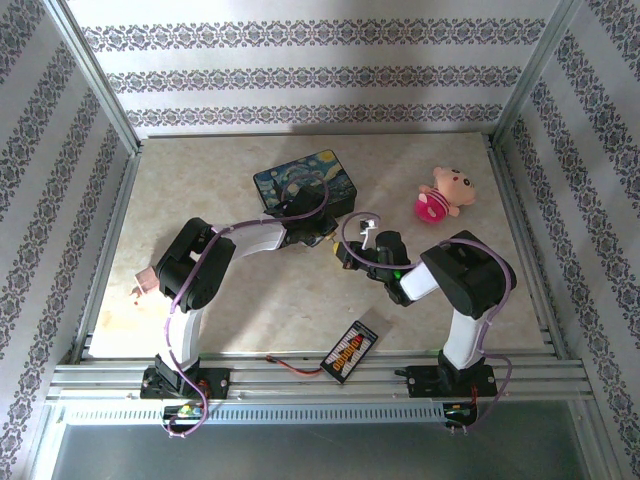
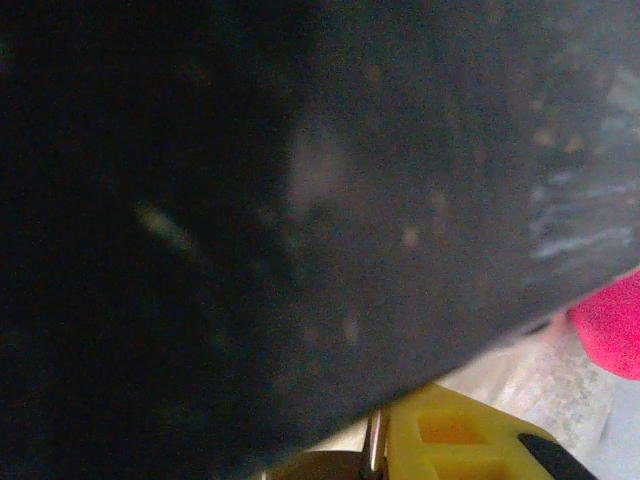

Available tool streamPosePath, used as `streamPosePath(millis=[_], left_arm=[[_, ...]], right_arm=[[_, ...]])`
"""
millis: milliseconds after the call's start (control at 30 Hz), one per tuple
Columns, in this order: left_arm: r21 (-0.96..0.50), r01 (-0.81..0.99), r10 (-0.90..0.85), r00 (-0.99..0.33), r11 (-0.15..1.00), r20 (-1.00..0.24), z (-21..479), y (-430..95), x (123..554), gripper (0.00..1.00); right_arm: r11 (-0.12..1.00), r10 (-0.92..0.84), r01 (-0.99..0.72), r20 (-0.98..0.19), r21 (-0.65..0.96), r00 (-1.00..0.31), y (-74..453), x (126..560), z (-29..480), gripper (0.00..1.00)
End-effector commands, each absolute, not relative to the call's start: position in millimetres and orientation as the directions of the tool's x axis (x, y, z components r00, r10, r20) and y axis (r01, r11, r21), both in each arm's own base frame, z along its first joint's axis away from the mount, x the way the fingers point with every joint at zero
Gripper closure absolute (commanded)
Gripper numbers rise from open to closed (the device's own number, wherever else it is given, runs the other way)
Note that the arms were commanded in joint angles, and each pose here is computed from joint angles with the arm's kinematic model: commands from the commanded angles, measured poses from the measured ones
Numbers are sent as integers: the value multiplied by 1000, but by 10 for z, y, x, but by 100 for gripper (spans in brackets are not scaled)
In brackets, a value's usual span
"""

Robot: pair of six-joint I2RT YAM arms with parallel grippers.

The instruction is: Unlock a padlock with a key

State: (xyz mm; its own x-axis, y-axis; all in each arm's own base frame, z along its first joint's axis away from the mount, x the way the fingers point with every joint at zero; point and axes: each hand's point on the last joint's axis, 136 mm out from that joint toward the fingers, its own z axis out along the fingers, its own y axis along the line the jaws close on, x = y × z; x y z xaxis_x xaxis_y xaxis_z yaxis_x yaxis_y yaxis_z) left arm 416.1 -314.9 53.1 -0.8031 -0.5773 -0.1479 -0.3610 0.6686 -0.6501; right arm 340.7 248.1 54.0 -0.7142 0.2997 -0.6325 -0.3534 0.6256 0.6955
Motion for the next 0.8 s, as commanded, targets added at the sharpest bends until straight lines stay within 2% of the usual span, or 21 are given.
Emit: streamPosePath(millis=[0, 500, 767], left_arm=[[-622, -417, -532, -847, 663, 1, 342, -3301, 3850, 89], [-625, -430, -532, -846, 651, 28, 267, -3302, 3776, 89], [-628, -417, -536, -844, 657, -2, 334, -3282, 3821, 89]], right_arm=[[569, 275, -493, -717, 659, -641, 2529, 3370, 854, 100], [621, 319, -401, -684, 674, -656, 2364, 3396, 649, 100], [630, 358, -287, -597, 722, -718, 2263, 3308, 452, 100]])
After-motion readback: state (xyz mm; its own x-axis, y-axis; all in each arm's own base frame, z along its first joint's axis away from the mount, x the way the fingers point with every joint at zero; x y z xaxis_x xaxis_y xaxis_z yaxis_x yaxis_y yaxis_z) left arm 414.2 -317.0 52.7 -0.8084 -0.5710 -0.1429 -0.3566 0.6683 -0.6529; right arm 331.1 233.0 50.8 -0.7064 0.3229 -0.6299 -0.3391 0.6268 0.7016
